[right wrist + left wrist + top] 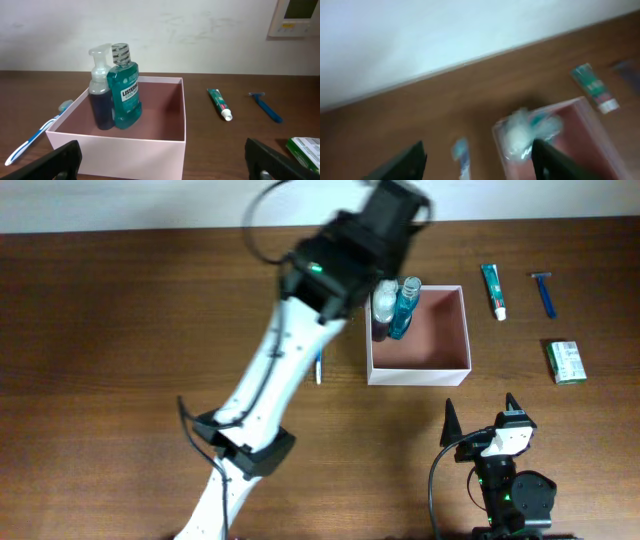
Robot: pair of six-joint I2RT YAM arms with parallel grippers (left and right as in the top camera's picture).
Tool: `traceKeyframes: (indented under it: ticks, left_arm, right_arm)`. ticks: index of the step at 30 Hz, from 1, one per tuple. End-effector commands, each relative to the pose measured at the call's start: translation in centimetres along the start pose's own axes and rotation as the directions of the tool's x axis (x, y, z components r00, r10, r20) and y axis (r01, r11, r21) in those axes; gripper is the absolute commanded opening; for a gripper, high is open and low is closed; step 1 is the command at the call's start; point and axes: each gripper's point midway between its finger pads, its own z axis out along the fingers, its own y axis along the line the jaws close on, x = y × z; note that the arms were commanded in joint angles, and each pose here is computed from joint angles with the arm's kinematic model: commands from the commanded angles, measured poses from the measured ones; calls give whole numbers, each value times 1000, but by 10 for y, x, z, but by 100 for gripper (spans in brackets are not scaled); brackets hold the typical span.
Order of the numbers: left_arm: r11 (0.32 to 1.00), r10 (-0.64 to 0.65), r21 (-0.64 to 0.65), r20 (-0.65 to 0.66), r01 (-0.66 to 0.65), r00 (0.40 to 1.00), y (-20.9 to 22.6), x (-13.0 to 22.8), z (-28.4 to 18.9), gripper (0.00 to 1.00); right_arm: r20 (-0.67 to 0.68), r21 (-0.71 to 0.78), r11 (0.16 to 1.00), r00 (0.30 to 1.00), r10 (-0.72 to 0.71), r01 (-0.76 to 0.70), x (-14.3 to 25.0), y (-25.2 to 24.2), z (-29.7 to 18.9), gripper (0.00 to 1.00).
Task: Pack container
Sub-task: 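Release the Listerine bottle and raise the left gripper back left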
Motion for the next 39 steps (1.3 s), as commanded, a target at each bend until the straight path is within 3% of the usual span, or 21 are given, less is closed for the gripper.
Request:
traceKeyframes:
  ticks: [1, 6, 10, 16, 17, 18, 21, 25, 39]
  left_arm:
    - [970, -202, -152, -83, 188, 976, 63, 21, -4, 70]
    - [968, -238, -143, -267, 206, 934, 85, 58, 12, 70]
    - [962, -251, -186, -324, 199, 912, 99, 74, 28, 71]
    - [942, -298, -271, -412, 196, 861, 132, 104, 57, 81]
    - [937, -314, -286, -449, 198, 837, 141, 116, 63, 87]
    - [935, -323, -295, -470, 198, 822, 145, 123, 67, 99]
    - [925, -344, -328, -508, 192, 790, 159, 139, 73, 99]
    - [912, -373, -356, -514, 203, 773, 175, 146, 77, 99]
    - [865, -457, -402, -379, 301, 805, 223, 125, 94, 100]
  right_arm:
    - [-2, -14, 1000, 1000, -7, 7, 2, 3, 0, 99]
    - [-2, -14, 1000, 1000, -7, 7, 2, 3, 0, 99]
    - [-2, -14, 1000, 1000, -7, 7, 2, 3, 0, 99]
    - [-2, -14, 1000, 1000, -7, 7, 2, 3, 0, 99]
    - [-2, -14, 1000, 1000, -7, 7, 2, 3, 0, 99]
    - [-2, -14, 1000, 1000, -7, 7, 2, 3, 0, 99]
    - [-2, -14, 1000, 1000, -7, 7, 2, 3, 0, 99]
    - [-2, -14, 1000, 1000, -7, 7, 2, 3, 0, 99]
    - [27, -50, 998, 999, 37, -36, -6, 9, 0, 99]
